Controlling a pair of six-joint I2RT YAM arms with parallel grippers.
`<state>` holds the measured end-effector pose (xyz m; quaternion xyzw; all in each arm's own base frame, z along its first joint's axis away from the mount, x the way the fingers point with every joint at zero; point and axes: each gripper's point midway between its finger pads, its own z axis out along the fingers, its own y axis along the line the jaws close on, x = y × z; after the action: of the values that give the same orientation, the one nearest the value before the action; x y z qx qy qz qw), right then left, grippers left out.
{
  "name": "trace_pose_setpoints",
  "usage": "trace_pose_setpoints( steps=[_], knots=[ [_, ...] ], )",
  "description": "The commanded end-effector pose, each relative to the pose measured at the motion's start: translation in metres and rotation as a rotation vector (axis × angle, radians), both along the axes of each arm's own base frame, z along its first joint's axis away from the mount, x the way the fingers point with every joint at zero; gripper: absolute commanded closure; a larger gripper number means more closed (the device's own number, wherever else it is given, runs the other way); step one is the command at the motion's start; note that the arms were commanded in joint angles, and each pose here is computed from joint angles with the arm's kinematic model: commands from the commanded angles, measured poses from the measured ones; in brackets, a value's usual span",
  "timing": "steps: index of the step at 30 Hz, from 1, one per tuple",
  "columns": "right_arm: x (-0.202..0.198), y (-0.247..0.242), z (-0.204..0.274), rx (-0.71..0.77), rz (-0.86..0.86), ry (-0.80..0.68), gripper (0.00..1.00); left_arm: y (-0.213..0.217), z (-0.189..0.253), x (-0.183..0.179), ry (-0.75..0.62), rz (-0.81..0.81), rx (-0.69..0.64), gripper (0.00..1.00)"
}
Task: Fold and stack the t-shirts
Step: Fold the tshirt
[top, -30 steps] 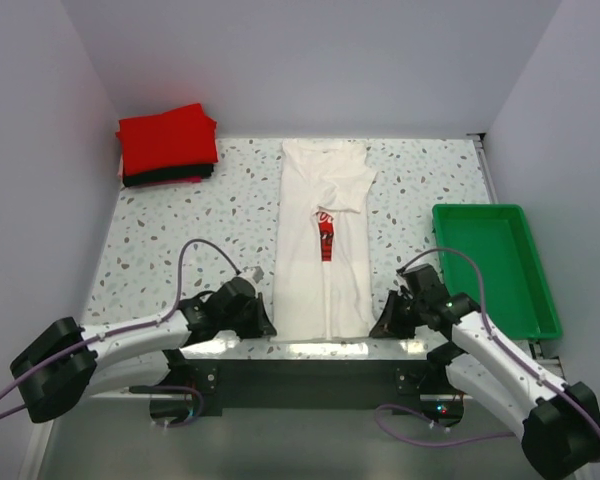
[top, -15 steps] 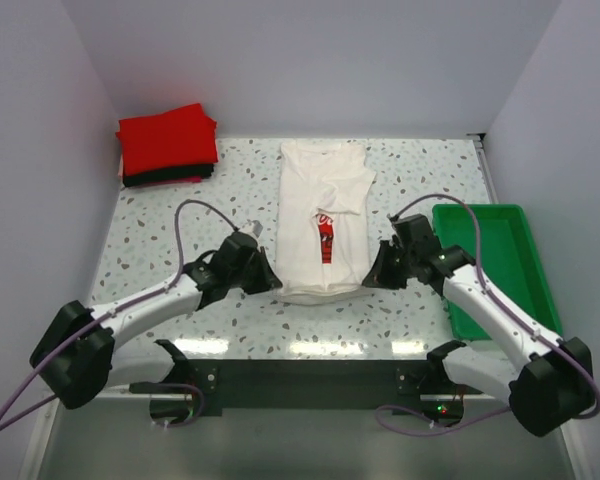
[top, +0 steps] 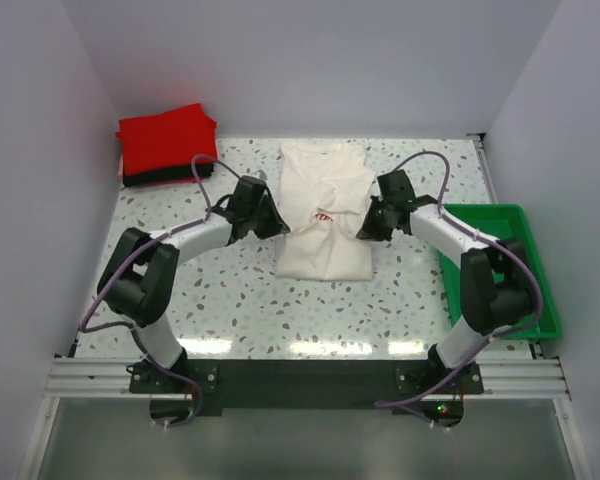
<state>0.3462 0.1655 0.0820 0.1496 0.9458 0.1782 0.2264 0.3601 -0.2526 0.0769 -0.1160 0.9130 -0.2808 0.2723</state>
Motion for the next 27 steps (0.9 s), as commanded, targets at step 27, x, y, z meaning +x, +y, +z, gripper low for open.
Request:
trace_pose_setpoints(
  steps=[27],
  knots=[
    [0.129, -0.021, -0.002, 0.162, -0.093, -0.08, 0.96, 0.019, 0.011, 0.122, -0.07, 0.004, -0.047, 0.97]
  ],
)
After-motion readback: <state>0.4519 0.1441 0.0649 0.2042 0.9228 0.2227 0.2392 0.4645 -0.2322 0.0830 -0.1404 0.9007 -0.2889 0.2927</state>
